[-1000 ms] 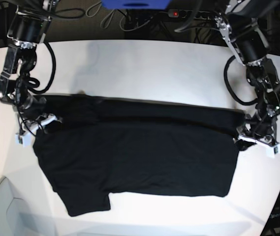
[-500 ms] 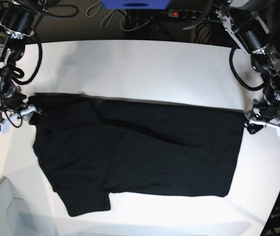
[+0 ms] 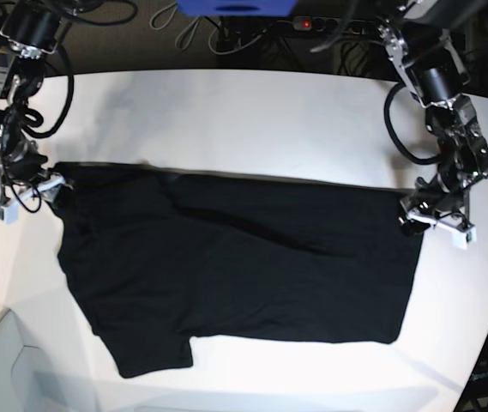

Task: Layout the t-shirt on the table in an organized manner, then fold the t-shirt properly
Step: 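Grasp the shirt edge corners with both grippers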

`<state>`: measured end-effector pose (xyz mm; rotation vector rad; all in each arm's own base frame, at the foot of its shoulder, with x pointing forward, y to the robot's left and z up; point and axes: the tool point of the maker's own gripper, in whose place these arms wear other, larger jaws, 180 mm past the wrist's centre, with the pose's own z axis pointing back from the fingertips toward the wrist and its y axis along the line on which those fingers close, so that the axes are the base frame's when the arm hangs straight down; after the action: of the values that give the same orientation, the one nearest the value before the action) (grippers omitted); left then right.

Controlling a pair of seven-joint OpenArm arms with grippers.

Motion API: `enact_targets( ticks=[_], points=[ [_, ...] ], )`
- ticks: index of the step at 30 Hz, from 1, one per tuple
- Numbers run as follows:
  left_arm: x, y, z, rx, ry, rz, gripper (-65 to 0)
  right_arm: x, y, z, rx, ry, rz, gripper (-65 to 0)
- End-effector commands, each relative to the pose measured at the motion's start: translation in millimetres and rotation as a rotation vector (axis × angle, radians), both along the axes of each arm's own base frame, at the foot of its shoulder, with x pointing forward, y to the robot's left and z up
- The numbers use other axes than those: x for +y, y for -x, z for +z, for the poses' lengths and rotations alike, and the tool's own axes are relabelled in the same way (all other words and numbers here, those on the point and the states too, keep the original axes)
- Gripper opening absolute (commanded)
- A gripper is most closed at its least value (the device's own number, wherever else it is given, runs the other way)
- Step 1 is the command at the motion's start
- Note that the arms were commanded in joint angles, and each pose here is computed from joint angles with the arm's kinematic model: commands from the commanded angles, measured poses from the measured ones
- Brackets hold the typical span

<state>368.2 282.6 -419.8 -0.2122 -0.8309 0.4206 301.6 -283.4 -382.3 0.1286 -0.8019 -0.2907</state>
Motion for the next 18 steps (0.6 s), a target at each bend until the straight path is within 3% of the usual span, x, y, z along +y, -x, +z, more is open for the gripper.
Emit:
enact_targets(
  ticks=[1,6,11,14,16,18],
  points=[
    [5,-7,10,-0.025,-0.013,0.0,-33.5,-7,-6,13,-0.045,0.019,-0.001,-26.9],
    [5,-5,8,-0.019,-0.013,0.001,-50.8,-8,5,-4,-0.026,0.009,-0.015,-26.9],
    [6,-4,8,-0.016,-0.017,0.0,-63.3,-8,17,-30,0.029,-0.029,-0.037,-27.3],
    [6,-3,7,-0.016,-0.014,0.001,-65.0,-7,20,-38,0.047,-0.041,-0.039,-28.0],
    [6,-3,8,-0.016,-0.016,-0.001,-64.9,-7,21,-38,0.049,-0.042,-0.039,-33.7],
    [6,2,8,-0.012,-0.024,-0.005,-64.9,-6,20,-36,0.047,-0.039,-0.035,-45.4]
  ],
)
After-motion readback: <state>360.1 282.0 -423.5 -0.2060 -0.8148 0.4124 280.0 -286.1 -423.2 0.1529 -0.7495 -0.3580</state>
